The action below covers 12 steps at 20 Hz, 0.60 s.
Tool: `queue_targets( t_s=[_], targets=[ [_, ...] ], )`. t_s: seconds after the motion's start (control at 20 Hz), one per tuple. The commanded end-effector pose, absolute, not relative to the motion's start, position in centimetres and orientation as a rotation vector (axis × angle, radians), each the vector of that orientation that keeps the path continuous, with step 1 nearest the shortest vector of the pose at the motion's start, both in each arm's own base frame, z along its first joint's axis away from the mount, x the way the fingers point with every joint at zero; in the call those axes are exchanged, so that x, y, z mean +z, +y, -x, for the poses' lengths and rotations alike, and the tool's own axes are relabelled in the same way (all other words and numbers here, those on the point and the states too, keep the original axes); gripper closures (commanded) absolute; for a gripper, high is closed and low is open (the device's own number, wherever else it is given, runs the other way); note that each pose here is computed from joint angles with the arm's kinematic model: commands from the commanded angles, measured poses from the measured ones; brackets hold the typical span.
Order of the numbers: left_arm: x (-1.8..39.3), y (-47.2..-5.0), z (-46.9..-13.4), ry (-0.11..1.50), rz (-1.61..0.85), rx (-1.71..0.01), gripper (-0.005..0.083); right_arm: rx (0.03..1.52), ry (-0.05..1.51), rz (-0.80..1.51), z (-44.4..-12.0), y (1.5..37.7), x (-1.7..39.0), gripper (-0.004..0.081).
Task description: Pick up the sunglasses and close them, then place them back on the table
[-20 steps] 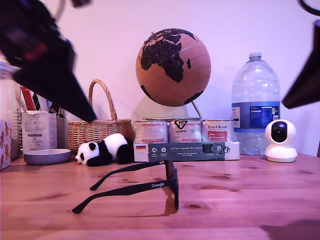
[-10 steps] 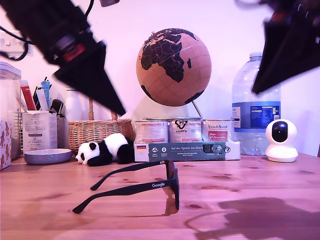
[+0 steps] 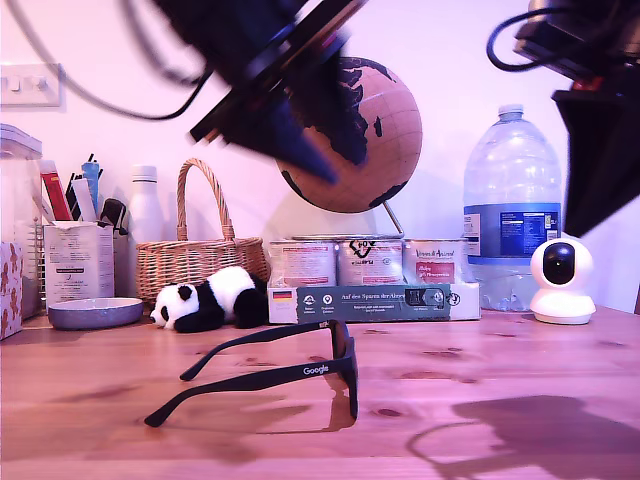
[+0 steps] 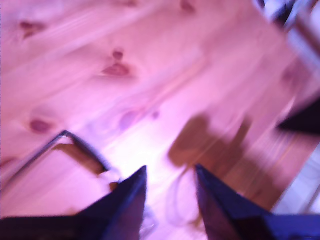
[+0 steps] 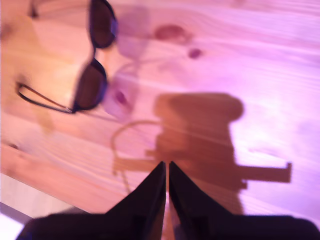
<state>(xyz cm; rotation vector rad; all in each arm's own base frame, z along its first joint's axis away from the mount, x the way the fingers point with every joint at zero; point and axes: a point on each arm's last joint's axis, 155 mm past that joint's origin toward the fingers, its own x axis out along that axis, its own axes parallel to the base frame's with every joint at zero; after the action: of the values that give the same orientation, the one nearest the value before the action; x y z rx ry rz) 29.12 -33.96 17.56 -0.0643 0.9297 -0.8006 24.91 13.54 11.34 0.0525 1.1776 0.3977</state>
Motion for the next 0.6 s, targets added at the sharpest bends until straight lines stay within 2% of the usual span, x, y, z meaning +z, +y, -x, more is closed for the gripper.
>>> queue_targets(
  t_s=[0.0,0.15,0.3,0.55],
  targets=[
    [15.1,-34.2,-29.1,1.041,0.141,-0.7,0.0486,0.38,1.159,-0.031,-25.3,13.2,11.7,0.0769],
    [12.0,-33.3,-29.9,1.117,0.122,-0.561,0.048,0.36,1.15,0.025,-25.5,12.4,11.5,0.0769],
    [9.1,-33.1,-30.0,1.202,0.164,-0.475,0.037,0.368,1.141,0.045,-25.7,12.4,11.5,0.0769],
    [8.0,-33.8,-30.9,1.243,0.243,-0.404,0.034,0.384,1.122,0.062,-26.0,12.5,11.7,0.0769]
  ],
)
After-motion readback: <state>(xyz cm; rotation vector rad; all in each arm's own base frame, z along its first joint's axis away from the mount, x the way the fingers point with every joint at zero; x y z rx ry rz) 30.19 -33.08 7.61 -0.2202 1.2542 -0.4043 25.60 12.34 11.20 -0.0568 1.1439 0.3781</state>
